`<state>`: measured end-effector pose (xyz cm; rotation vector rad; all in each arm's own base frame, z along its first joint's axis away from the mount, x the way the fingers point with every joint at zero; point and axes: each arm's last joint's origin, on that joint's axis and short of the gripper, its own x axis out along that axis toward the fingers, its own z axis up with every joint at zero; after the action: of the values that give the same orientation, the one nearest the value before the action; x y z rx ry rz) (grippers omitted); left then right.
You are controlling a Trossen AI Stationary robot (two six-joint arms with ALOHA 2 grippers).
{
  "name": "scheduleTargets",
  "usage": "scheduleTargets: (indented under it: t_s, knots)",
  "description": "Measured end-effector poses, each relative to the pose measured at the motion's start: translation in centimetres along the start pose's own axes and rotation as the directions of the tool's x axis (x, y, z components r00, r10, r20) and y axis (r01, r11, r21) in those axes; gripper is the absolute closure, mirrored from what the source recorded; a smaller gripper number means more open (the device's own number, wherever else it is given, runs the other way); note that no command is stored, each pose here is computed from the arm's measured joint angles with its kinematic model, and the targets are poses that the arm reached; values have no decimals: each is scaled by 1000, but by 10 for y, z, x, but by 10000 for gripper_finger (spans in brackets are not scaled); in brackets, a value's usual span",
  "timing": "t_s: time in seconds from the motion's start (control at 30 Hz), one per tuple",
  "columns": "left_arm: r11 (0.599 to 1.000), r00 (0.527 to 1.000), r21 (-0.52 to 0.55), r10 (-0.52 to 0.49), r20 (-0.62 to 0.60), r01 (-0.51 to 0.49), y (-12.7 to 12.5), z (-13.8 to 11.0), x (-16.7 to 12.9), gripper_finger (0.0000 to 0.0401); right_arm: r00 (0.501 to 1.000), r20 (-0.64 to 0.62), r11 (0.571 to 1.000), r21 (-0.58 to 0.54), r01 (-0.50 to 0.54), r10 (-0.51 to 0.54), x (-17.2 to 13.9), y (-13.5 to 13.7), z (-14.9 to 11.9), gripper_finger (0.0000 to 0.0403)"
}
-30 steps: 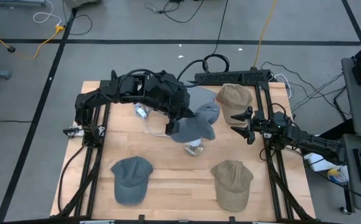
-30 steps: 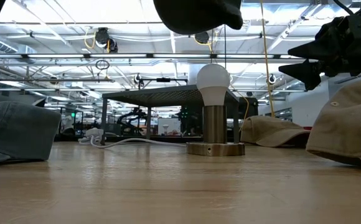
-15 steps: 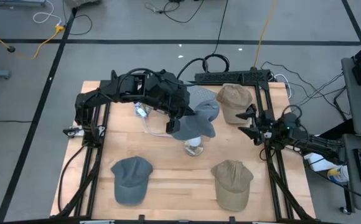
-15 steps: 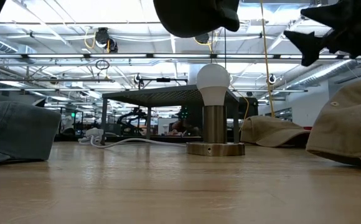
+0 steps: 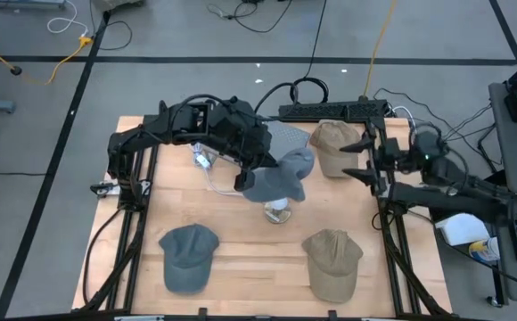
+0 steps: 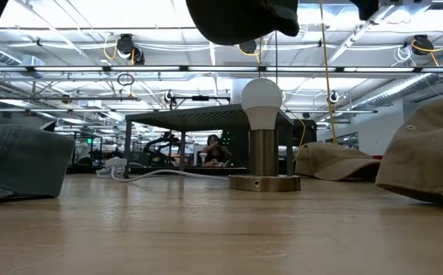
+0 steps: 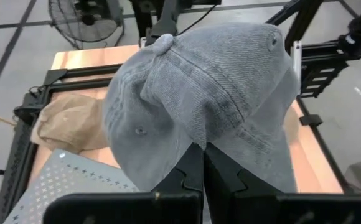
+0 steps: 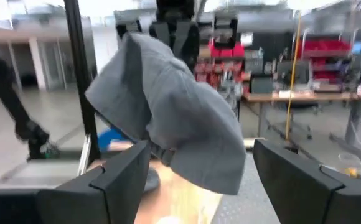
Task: Pick & Place hat
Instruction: Put the top gray cap on the shelf
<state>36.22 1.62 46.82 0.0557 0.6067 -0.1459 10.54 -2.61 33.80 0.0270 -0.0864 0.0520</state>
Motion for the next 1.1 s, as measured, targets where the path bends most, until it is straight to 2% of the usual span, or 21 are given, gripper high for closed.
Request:
scheduleTargets:
  t_s: [0.23, 0.4, 0.53, 0.7, 0.97, 1.1]
  knots:
    - [1000, 1000, 11, -6, -4, 6, 8, -2, -1, 401, 997, -71, 991, -126, -36, 27, 20, -3, 75, 124]
    - [1000, 1000, 5, 0, -3, 0, 11, -2, -2, 401, 983, -183, 979, -193, -62, 26, 37, -8, 109, 133]
    - [1000, 1000, 3, 4, -3, -4, 13, -2, -2, 401, 965, -262, 974, -210, -86, 29, 53, -14, 125, 141]
    - [1000, 1000, -6, 1, 0, -1, 17, -3, -4, 401, 935, -347, 964, -217, -153, 71, 78, -17, 127, 142]
    - [1000, 1000, -21, 19, -1, -19, 25, -4, -6, 401, 882, -441, 947, -182, -266, 163, 116, -9, 107, 142]
    - [1000, 1000, -22, 19, -2, -19, 25, -4, -6, 401, 879, -469, 945, -240, -221, 87, 124, -9, 101, 142]
